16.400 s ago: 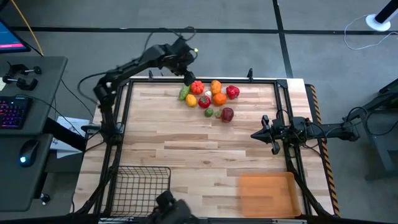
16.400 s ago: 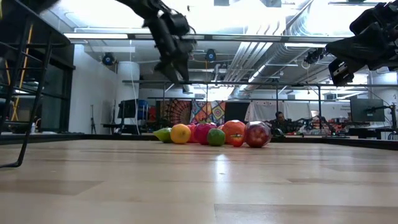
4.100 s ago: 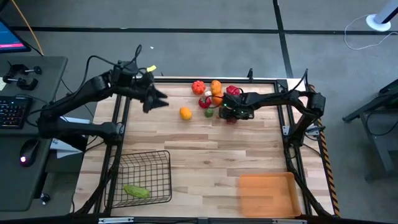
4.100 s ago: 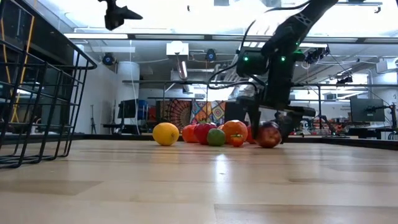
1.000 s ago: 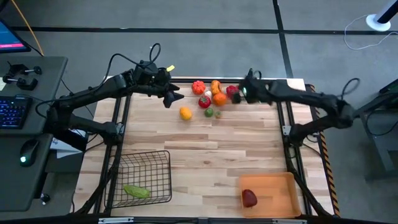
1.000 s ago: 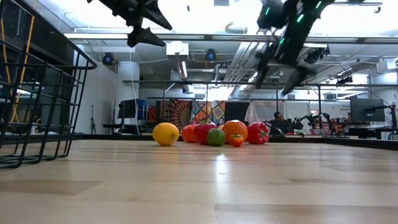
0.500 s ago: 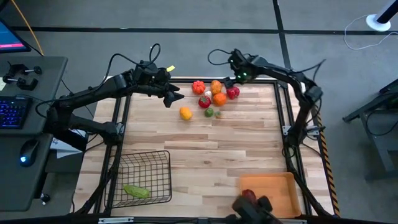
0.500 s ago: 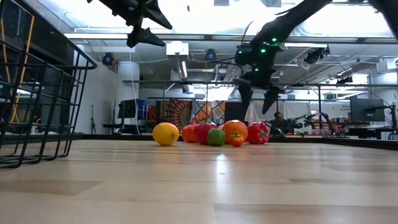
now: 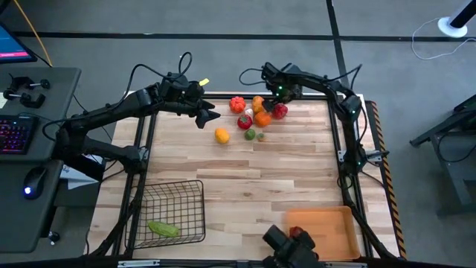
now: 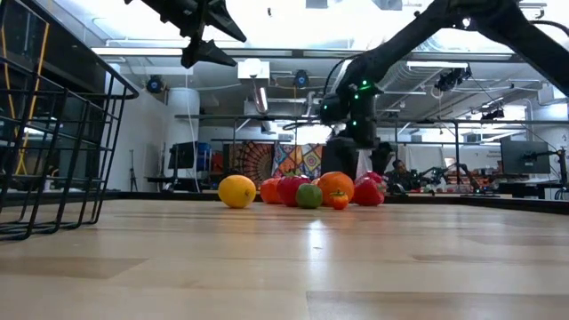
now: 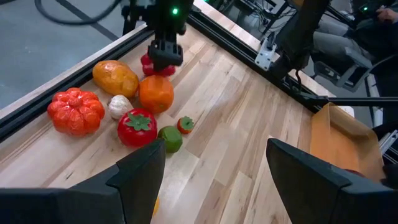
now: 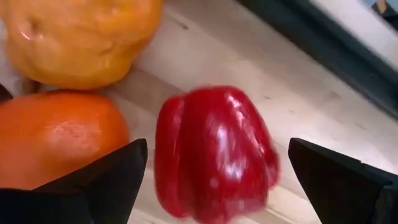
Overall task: Sort produce into baskets
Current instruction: Put the red bell pepper into the black wire basket
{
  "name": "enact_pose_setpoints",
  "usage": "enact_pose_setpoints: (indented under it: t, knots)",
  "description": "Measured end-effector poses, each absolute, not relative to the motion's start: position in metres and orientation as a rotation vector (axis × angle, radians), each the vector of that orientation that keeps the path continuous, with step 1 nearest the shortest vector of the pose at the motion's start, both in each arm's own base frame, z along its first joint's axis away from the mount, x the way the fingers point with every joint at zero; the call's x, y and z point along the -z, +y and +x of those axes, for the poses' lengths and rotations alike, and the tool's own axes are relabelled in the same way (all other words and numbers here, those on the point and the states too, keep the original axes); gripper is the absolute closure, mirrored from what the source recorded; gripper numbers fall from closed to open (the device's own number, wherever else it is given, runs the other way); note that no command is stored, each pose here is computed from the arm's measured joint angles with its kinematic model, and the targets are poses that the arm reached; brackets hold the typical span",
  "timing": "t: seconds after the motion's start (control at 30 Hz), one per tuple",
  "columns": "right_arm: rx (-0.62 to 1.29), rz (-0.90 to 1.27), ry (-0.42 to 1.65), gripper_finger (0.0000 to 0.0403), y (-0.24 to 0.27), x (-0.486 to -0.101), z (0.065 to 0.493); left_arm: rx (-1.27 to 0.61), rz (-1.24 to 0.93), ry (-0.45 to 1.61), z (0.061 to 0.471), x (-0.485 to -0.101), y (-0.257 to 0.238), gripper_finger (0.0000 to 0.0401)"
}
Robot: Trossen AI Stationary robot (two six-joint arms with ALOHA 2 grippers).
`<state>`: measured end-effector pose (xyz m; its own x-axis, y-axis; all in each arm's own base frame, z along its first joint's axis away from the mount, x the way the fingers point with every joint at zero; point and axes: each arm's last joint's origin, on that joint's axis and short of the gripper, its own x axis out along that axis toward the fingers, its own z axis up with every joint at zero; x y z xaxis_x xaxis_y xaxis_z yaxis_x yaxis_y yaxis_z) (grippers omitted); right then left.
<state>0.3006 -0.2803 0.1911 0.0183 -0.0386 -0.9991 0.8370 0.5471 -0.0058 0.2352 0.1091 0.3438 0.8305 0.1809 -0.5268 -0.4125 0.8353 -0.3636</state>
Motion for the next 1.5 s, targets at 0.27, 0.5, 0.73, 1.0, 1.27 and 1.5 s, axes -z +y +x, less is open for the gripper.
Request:
enact_pose_setpoints:
  t: [0.27, 0.5, 0.73, 1.0, 1.27, 1.5]
  knots:
    - [0.755, 0.755, 1.501, 0.0020, -0.271, -0.172, 0.307, -0.326, -0.478, 0.500, 0.235, -0.344, 0.109, 0.0133]
    - [0.705, 0.729, 1.570, 0.0063, -0.260, -0.172, 0.310, -0.325, -0.453, 0.503, 0.235, -0.344, 0.109, 0.0133]
    - [0.638, 0.606, 1.621, 0.0151, -0.242, -0.207, 0.305, -0.279, -0.383, 0.524, 0.235, -0.343, 0.109, 0.0133]
    - [0.611, 0.479, 1.325, 0.0151, -0.183, -0.334, 0.263, -0.289, -0.377, 0.594, 0.227, -0.337, 0.115, 0.0133]
    - [0.469, 0.508, 1.012, 0.0143, -0.088, -0.413, 0.221, -0.276, -0.420, 0.664, 0.223, -0.332, 0.112, 0.0133]
    - [0.403, 0.374, 0.845, 0.0141, -0.050, -0.411, 0.265, -0.215, -0.484, 0.669, 0.226, -0.331, 0.105, 0.0133]
